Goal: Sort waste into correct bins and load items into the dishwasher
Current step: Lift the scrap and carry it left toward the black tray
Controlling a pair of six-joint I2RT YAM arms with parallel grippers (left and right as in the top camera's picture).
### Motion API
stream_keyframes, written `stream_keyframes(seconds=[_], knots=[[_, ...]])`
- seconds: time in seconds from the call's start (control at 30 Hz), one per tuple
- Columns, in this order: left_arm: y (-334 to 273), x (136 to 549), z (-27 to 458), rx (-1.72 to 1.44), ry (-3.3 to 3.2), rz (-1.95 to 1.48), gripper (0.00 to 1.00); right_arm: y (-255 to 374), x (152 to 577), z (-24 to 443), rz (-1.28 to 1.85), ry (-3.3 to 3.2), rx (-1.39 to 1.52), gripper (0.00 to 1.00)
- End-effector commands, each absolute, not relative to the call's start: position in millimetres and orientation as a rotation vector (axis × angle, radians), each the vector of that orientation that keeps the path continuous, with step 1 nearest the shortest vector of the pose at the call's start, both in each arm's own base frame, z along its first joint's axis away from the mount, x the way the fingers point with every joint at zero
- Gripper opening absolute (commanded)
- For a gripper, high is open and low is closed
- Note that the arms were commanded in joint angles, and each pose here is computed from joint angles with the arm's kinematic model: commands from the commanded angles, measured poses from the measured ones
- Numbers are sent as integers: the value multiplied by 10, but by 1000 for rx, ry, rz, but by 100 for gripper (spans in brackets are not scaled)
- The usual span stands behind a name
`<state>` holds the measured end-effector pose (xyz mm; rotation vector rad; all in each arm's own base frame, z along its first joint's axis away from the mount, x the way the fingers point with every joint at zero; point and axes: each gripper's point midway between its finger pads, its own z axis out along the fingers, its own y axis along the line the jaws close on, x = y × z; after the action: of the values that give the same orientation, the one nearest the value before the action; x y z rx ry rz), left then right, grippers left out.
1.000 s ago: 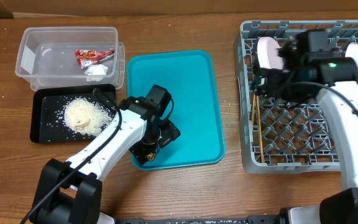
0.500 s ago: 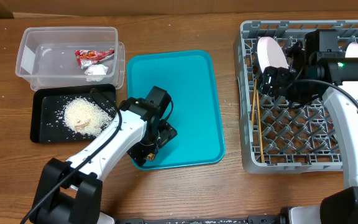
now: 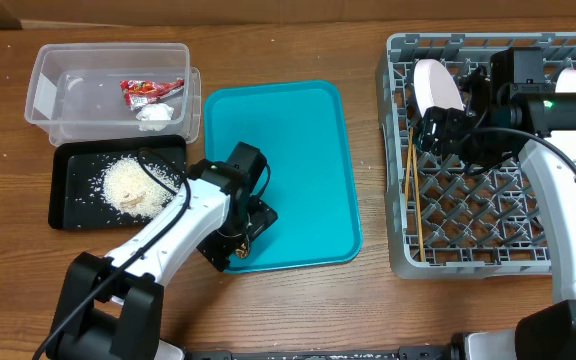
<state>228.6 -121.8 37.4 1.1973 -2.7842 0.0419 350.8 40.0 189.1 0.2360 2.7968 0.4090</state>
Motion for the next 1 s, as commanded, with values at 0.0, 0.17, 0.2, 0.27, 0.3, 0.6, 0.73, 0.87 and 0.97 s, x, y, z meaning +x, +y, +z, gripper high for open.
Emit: stream_keyframes(seconds=[0.0, 0.17, 0.2, 0.27, 0.3, 0.6, 0.73, 0.87, 0.97], knots=[[-1201, 2255, 279, 1244, -2735, 62, 100, 409, 3509, 1921, 422, 2786, 234, 94], [-1177, 2227, 170, 1247, -2742, 65, 99, 409, 3511, 1921, 422, 2786, 234, 94], [-1168, 2215, 146, 1249, -2743, 61, 99, 409, 3511, 1921, 421, 2786, 234, 94], [-1164, 2217, 102, 1251, -2750, 70, 98, 409, 3510, 1921, 421, 2786, 234, 94], [-1160, 2234, 85, 1254, -2761, 74, 98, 409, 3510, 1921, 421, 2786, 234, 93], [-1157, 2314, 60, 1266, -2796, 93, 78, 409, 3507, 1920, 421, 2787, 234, 94], [-1151, 2300, 3, 1269, -2800, 101, 75, 409, 3501, 1918, 421, 2790, 235, 94], [-1144, 2280, -39, 1270, -2800, 104, 70, 409, 3501, 1918, 421, 2790, 235, 93], [-1143, 2280, -39, 1270, -2801, 104, 58, 409, 3500, 1918, 421, 2790, 235, 93]])
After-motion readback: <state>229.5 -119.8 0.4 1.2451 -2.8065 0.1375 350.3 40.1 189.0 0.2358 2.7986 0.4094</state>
